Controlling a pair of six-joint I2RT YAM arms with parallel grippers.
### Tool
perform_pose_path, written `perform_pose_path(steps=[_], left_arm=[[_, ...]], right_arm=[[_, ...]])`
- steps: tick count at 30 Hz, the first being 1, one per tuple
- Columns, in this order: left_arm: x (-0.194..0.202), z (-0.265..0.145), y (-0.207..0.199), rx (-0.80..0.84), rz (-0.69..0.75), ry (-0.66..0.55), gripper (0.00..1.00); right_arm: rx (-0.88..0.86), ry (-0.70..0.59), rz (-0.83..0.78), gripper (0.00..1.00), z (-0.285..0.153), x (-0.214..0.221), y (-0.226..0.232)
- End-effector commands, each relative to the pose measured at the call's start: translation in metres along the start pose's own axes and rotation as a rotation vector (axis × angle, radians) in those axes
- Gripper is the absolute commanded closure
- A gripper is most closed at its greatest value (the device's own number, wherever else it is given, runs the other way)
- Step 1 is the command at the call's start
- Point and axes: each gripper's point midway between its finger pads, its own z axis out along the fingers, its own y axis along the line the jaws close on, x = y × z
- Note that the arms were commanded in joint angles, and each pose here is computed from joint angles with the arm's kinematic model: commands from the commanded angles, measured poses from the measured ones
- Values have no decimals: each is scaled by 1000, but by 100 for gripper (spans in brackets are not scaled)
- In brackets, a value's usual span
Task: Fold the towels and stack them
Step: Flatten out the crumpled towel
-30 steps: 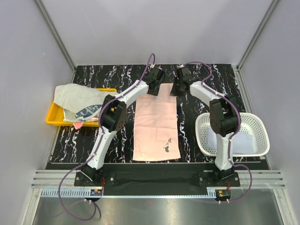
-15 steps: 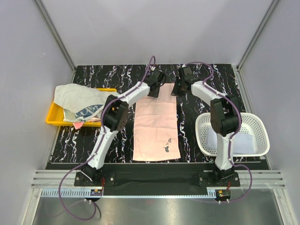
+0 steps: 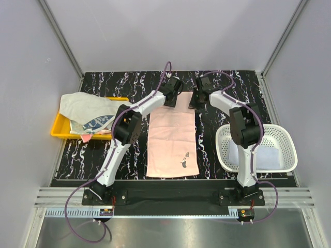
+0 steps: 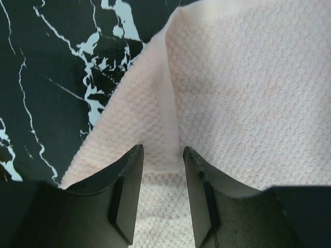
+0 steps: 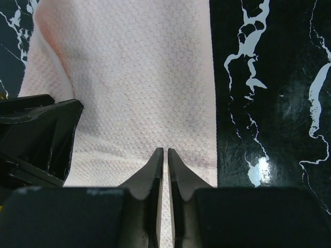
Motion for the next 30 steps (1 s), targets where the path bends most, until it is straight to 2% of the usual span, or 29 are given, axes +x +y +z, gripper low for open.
perform_pose_path(steps=[1, 8, 17, 30], left_arm=[[-28, -17, -13, 63, -41, -93, 57], [-30, -15, -13, 54, -42, -88, 56], [-30, -16, -1, 12, -55, -92, 73], [-60, -40, 18, 16, -70, -155, 78]], right_arm=[[-23, -6, 6, 87, 6, -5, 2], [-12, 20, 10, 88, 15, 1, -2], [1, 34, 16, 90, 20, 5, -8], [29, 57, 36, 94, 29, 8, -21]])
